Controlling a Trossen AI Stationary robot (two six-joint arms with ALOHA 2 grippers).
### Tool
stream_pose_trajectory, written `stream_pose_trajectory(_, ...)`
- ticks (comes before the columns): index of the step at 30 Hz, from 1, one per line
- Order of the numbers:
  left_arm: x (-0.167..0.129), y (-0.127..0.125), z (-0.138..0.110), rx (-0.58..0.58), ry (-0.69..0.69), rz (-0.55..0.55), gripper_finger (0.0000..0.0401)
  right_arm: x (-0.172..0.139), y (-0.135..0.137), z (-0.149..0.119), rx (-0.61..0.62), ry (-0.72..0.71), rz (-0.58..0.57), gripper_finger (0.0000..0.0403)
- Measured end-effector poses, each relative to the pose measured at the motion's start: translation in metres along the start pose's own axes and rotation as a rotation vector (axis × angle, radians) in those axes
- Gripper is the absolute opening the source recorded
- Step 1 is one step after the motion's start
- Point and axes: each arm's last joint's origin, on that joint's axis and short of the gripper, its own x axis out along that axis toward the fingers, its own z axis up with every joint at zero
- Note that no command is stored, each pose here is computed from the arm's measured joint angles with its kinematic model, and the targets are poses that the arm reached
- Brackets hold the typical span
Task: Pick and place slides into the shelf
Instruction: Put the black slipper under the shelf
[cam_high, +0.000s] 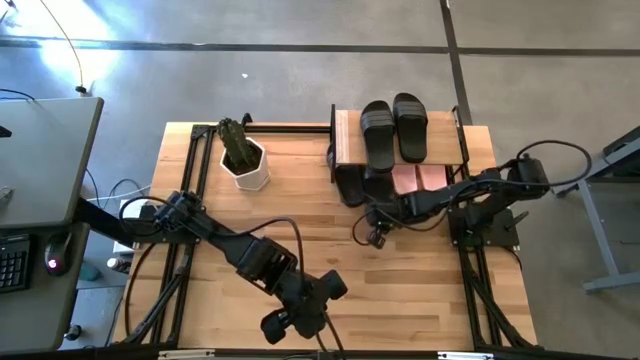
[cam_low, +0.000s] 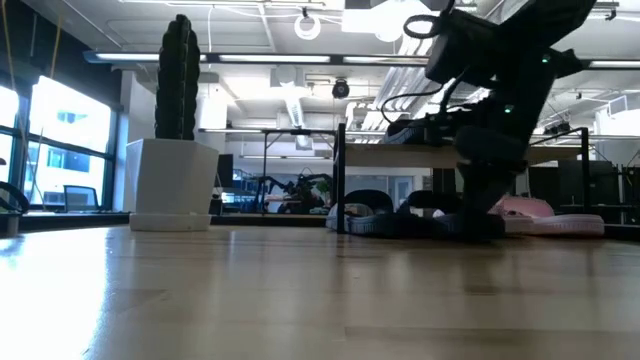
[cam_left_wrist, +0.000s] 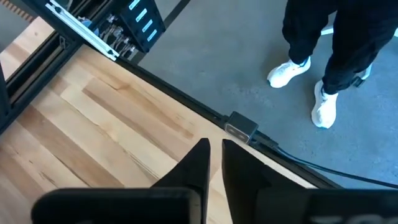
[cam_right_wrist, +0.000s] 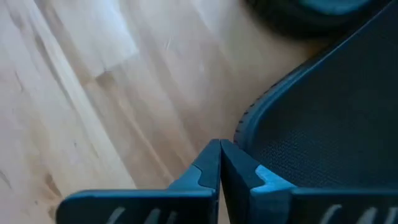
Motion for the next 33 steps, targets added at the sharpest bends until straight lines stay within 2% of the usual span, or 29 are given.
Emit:
stream_pose_trajectory(12,0.0,0.001,-0.001,0.003,0.014,0.01,0.0002,0.003,-0.018,0.016,0.05,-0.059,-0.019,0.0)
stream_pose_trajectory(15,0.0,0.001,-0.002,0.004,0.031,0.026,0.0,0.003,-0.015,0.016,0.045,-0.07,-0.008,0.0)
stream_pose_trajectory(18,0.0,0.0,-0.005,0.0,0.056,0.024,0.0001,-0.004,-0.001,0.011,0.015,-0.097,0.027,0.0)
stream_pose_trajectory(22,-0.001,-0.001,-0.008,-0.012,0.102,0.024,0.0,-0.024,0.022,-0.004,0.03,-0.195,-0.01,0.0)
stream_pose_trajectory(28,-0.006,-0.002,-0.012,-0.013,0.148,0.049,0.0,-0.062,0.049,-0.048,0.167,-0.442,-0.138,0.0)
stream_pose_trajectory(33,-0.016,-0.003,-0.01,0.015,0.131,0.055,0.0,-0.065,0.059,-0.086,0.313,-0.515,-0.048,0.0)
